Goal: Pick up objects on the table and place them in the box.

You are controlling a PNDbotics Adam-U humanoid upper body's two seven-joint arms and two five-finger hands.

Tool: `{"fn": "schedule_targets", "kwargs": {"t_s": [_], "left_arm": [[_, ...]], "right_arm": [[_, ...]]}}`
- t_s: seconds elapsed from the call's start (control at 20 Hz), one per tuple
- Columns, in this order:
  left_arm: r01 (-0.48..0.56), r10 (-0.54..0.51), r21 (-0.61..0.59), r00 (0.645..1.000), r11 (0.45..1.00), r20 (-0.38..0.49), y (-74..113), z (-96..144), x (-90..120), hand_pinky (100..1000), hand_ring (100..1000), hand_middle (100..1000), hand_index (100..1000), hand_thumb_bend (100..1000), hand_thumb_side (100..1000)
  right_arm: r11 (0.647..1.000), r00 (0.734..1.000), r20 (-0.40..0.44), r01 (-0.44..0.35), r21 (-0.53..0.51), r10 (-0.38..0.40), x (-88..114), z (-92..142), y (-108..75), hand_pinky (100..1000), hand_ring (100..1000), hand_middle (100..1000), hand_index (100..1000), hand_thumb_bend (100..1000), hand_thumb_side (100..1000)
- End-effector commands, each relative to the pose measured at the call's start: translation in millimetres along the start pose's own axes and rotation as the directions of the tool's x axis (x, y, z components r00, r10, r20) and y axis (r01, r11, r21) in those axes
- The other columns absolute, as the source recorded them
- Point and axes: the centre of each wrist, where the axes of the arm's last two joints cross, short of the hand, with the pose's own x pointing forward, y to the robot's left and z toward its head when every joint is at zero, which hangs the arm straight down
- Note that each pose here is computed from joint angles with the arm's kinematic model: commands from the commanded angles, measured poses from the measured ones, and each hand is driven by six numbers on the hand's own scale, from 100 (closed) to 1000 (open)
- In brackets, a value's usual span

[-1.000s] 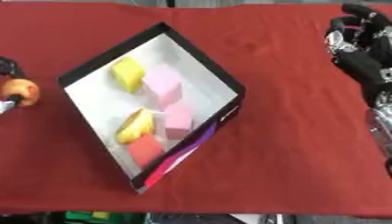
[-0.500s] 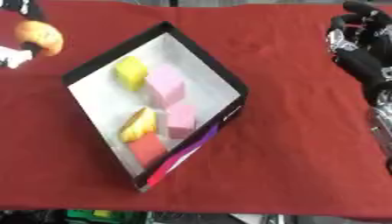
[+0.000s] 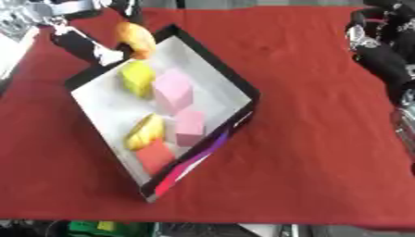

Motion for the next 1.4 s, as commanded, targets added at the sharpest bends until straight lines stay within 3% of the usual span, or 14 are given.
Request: {"fn": "schedule_targets", "kwargs": {"t_s": [0.05, 0.1, 0.25, 0.3, 0.35, 0.45, 0.7, 0.8, 0.85, 0.95, 1.0, 1.15, 1.3, 1.4], "left_arm": [[0.058, -0.058, -0.046, 0.998, 0.997, 0.003, -1.3, -7.3, -3.5, 764, 741, 691, 675, 100, 158], [0.062, -0.062, -0.057, 0.998, 0.996, 0.002, -4.3, -8.2, -5.3, 764, 741, 691, 675, 100, 158], [0.052, -0.053, -0.068, 0.999, 0.996, -0.014, -11.4, -6.4, -10.3, 825, 813, 791, 916, 242, 562], [0.053, -0.055, -0.064, 0.998, 0.997, -0.019, -11.6, -5.1, -11.0, 828, 816, 795, 925, 260, 596], [0.058, -0.059, -0.05, 0.998, 0.997, -0.026, -9.3, -2.3, -11.8, 849, 834, 816, 979, 451, 826], [0.063, -0.064, -0.007, 0.997, 0.998, -0.042, -2.5, 5.2, -12.9, 856, 838, 826, 1000, 592, 987], [0.006, 0.009, 0.162, 0.996, 0.987, -0.091, 9.4, 30.8, -13.1, 861, 835, 832, 1000, 657, 1000], [-0.04, 0.065, 0.234, 0.993, 0.971, -0.1, 10.7, 43.8, -12.5, 860, 830, 830, 1000, 602, 1000], [-0.07, 0.1, 0.274, 0.99, 0.959, -0.099, 11.6, 50.5, -12.0, 861, 826, 829, 1000, 503, 1000], [-0.15, 0.191, 0.361, 0.978, 0.92, -0.079, 12.6, 64.8, -11.4, 860, 818, 826, 1000, 403, 1000], [-0.199, 0.243, 0.408, 0.968, 0.891, -0.059, 12.8, 72.8, -11.0, 858, 815, 823, 1000, 406, 1000], [-0.377, 0.425, 0.55, 0.904, 0.745, 0.044, 9.2, 100.2, -11.1, 855, 797, 811, 981, 399, 1000], [-0.54, 0.596, 0.689, 0.78, 0.484, 0.192, -0.4, 134.8, -14.3, 826, 780, 804, 954, 323, 861], [-0.588, 0.647, 0.744, 0.707, 0.316, 0.285, -8.1, 159.8, -13.8, 822, 779, 806, 955, 308, 815]], "right_arm": [[1.0, 0.999, 0.037, -0.022, 0.006, 0.022, 11.7, -4.2, -5.4, 961, 719, 667, 812, 100, 179], [1.0, 0.999, 0.036, -0.021, 0.006, 0.021, 11.5, -4.3, -5.2, 961, 719, 667, 812, 100, 179], [1.0, 0.999, 0.033, -0.019, 0.006, 0.019, 10.2, -4.0, -4.9, 961, 718, 667, 812, 100, 180], [1.0, 0.999, 0.032, -0.019, 0.007, 0.019, 9.9, -3.8, -4.8, 961, 718, 667, 812, 100, 180], [1.0, 0.999, 0.031, -0.02, 0.006, 0.019, 9.6, -3.6, -5.0, 961, 719, 667, 812, 100, 180], [1.0, 0.999, 0.032, -0.02, 0.0, 0.02, 9.4, -3.1, -6.1, 961, 719, 667, 812, 100, 179], [1.0, 0.999, 0.04, -0.017, -0.016, 0.017, 10.5, -2.3, -9.1, 960, 719, 667, 812, 100, 176], [1.0, 0.999, 0.04, -0.015, -0.02, 0.016, 10.4, -1.5, -9.9, 960, 719, 667, 812, 100, 175], [1.0, 0.999, 0.04, -0.014, -0.024, 0.015, 10.3, -1.1, -10.5, 960, 719, 667, 812, 100, 175], [0.999, 0.999, 0.04, -0.01, -0.035, 0.011, 9.9, -0.6, -11.9, 960, 718, 667, 811, 100, 174], [0.999, 0.999, 0.041, -0.008, -0.04, 0.01, 9.7, -0.3, -12.7, 960, 718, 667, 811, 100, 173], [0.999, 0.999, 0.045, -0.002, -0.053, 0.004, 9.7, 0.7, -14.5, 960, 718, 667, 811, 100, 170], [0.998, 0.998, 0.055, 0.0, -0.062, 0.003, 10.9, 2.1, -16.2, 960, 719, 667, 811, 100, 165], [0.998, 0.998, 0.061, 0.002, -0.069, 0.002, 11.5, 3.3, -17.1, 959, 720, 668, 811, 100, 163]]}}
